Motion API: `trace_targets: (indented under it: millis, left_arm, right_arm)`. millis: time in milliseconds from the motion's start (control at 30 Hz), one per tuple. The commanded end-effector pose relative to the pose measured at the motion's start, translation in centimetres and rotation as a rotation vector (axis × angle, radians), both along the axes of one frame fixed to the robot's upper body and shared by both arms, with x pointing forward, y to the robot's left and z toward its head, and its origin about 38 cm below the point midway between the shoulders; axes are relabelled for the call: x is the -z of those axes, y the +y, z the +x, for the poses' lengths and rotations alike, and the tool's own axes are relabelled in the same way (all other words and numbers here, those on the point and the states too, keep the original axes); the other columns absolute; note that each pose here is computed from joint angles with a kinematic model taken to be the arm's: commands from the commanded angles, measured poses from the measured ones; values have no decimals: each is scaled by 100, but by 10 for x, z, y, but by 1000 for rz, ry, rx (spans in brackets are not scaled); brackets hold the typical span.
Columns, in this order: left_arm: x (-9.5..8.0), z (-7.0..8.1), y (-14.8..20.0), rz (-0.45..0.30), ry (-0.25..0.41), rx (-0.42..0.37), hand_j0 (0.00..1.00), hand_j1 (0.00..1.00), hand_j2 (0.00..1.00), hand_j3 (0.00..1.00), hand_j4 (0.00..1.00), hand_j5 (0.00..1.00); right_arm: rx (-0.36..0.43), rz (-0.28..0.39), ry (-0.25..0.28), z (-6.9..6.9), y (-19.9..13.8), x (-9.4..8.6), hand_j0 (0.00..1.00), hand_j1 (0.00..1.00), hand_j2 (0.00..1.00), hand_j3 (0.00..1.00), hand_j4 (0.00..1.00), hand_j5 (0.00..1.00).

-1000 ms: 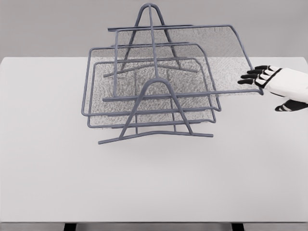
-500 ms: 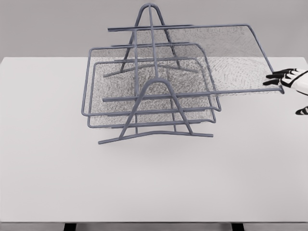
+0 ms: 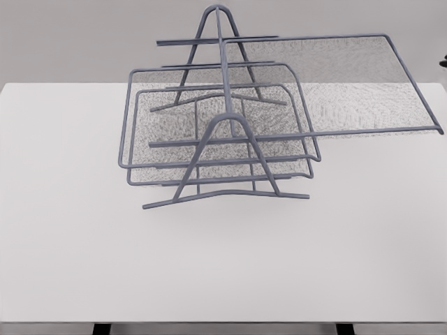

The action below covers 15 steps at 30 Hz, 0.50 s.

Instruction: Pull out the upper folder box with right arm

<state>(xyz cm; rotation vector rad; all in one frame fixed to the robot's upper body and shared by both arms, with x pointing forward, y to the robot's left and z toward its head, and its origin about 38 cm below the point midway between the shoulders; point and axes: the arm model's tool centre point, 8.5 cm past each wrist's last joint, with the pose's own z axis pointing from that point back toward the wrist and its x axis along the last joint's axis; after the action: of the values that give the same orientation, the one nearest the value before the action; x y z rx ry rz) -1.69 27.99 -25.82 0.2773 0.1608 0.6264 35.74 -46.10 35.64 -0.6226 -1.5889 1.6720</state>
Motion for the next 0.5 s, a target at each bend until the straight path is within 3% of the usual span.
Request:
trace_targets:
  millis: [0, 33, 133, 167, 200, 233, 367, 467]
  left_arm:
    - [0, 5, 2, 25, -29, 2, 100, 100, 100, 100, 100, 100]
    - [0, 13, 8, 78, -106, 8, 100, 100, 100, 100, 100, 100]
    - [0, 9, 8, 74, -96, 7, 100, 100, 100, 100, 100, 100]
    - [0, 9, 8, 74, -94, 9, 100, 100, 100, 100, 100, 100]
    - [0, 9, 8, 74, -96, 9, 100, 100, 100, 100, 100, 100]
    - [0, 8, 8, 74, -94, 9, 100, 100, 100, 100, 100, 100]
    - [0, 9, 8, 73, -95, 9, 100, 100, 100, 100, 100, 100]
    - [0, 8, 8, 73, -94, 7, 100, 100, 100, 100, 100, 100]
  right_arm:
    - [-121, -4, -16, -15, 32, -35, 100, 100, 100, 100, 100, 100]
    - [-135, -4, 15, -13, 36, -24, 100, 100, 100, 100, 100, 100]
    - [-180, 7, 62, -11, 48, -3, 100, 100, 100, 100, 100, 100]
    - [-186, 24, 53, -10, 50, -2, 100, 100, 100, 100, 100, 100]
    - [-209, 60, 46, -6, 58, 4, 100, 100, 100, 100, 100, 100]
    - [-251, 73, 72, 1, 74, 15, 100, 100, 100, 100, 100, 100]
    - [-370, 130, 57, 20, 120, 20, 100, 100, 100, 100, 100, 100]
    - [-399, 145, 104, 21, 132, 39, 100, 100, 100, 100, 100, 100]
